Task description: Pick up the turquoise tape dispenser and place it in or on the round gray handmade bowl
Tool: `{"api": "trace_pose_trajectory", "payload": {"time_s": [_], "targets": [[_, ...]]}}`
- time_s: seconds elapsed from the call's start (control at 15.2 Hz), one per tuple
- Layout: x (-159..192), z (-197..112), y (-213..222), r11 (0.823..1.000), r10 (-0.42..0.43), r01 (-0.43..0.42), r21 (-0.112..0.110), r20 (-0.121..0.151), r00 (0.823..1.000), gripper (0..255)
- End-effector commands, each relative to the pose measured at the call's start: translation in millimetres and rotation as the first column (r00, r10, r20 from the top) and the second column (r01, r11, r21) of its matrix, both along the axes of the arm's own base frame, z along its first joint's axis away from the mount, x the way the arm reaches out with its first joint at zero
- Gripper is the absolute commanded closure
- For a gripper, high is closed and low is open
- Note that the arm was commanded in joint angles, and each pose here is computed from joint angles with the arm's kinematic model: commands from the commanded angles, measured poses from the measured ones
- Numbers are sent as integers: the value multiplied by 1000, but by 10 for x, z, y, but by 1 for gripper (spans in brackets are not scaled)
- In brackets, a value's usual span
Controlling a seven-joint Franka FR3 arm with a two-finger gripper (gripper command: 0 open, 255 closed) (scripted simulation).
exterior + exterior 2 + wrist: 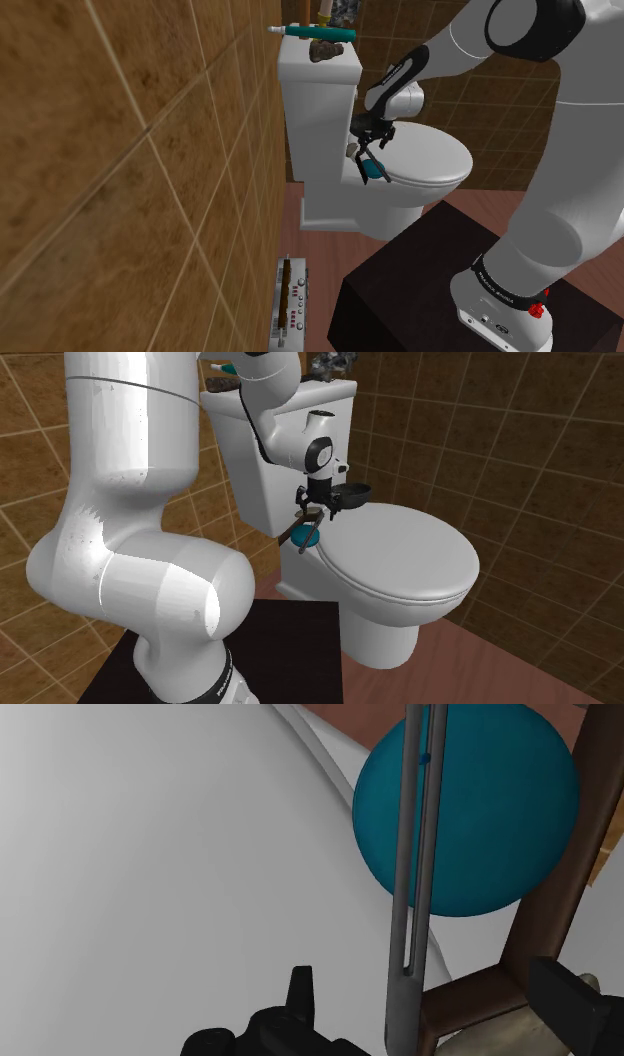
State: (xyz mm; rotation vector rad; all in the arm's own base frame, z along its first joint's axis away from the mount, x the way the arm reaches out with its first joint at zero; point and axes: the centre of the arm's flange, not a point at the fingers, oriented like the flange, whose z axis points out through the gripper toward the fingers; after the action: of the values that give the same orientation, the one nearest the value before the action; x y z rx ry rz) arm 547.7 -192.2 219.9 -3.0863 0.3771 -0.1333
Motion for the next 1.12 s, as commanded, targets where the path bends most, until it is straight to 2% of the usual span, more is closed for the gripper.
{"api": "trace_pose_trajectory", "payload": {"time_s": [0.0,0.2,0.66,0.73,1.06], "targets": [[16,-106,13,1000,0,0,0,1,1000,0],[27,-241,15,1000,0,0,0,1,1000,0],[28,-241,15,1000,0,0,0,1,1000,0],[28,-241,15,1000,0,0,0,1,1000,255],[28,-241,17,1000,0,0,0,1,1000,255]]}}
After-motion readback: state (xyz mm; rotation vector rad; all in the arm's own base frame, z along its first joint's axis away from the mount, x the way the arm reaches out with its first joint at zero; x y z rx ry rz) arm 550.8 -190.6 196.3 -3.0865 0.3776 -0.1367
